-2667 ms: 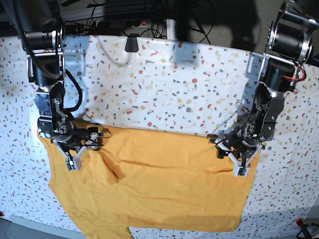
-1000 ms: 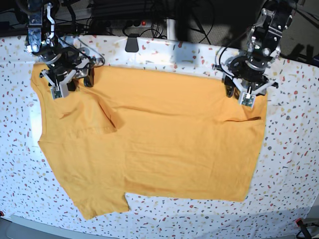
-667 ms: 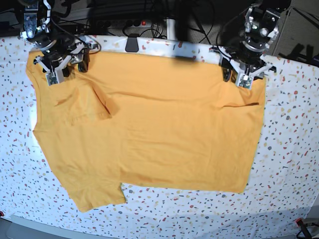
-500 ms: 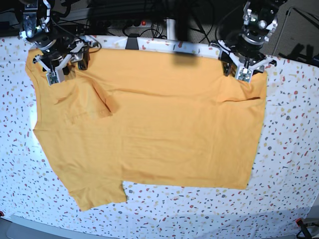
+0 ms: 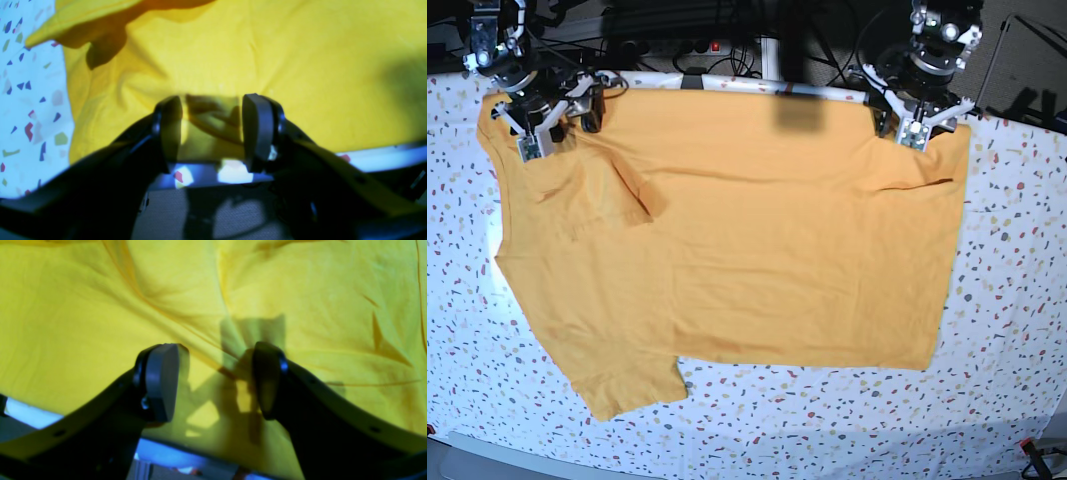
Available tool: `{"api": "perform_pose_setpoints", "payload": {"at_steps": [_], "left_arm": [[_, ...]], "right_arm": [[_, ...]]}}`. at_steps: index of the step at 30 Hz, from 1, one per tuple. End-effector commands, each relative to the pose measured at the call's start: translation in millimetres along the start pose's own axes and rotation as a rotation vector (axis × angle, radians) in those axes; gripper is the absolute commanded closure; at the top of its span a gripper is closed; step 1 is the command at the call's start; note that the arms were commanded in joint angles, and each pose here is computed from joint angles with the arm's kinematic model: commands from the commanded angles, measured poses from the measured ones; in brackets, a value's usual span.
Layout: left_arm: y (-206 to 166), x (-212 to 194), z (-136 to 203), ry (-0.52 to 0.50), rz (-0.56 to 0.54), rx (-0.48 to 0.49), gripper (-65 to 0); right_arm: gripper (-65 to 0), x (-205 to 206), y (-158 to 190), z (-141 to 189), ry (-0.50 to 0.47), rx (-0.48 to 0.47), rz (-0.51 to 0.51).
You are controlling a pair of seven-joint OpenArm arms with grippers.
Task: Fold the T-shirt properly
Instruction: 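Open both grippers and raise them off the shirt's collar edge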
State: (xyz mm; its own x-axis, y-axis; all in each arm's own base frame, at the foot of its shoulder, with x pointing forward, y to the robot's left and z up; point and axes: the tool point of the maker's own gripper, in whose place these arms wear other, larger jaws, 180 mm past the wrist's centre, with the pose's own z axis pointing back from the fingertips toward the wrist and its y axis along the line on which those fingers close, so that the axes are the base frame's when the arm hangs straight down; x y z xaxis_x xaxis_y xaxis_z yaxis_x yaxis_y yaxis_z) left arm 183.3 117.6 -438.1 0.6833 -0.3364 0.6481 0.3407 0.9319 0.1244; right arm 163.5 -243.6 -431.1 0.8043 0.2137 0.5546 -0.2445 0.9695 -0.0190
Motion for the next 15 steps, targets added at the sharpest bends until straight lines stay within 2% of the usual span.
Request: {"api": "perform_pose_setpoints", "payload": {"at_steps": [1,9,15], "left_arm": [[-5,-42,7,0.178,-0.013,-0.018,-29.0],[-5,-46,8,0.200,-0.011,-0.019,-29.0],[-5,-42,8,0.184,-0.013,-0.018,-29.0]], "right_arm": [[-34.3,-30,-11,6,0.131,-0.036,0.021],[-34.3,-21,-39,20,0.079,-0.093,-0.070],[-34.3,-16,-38,22,0.061,-0.076,-0.058]]}}
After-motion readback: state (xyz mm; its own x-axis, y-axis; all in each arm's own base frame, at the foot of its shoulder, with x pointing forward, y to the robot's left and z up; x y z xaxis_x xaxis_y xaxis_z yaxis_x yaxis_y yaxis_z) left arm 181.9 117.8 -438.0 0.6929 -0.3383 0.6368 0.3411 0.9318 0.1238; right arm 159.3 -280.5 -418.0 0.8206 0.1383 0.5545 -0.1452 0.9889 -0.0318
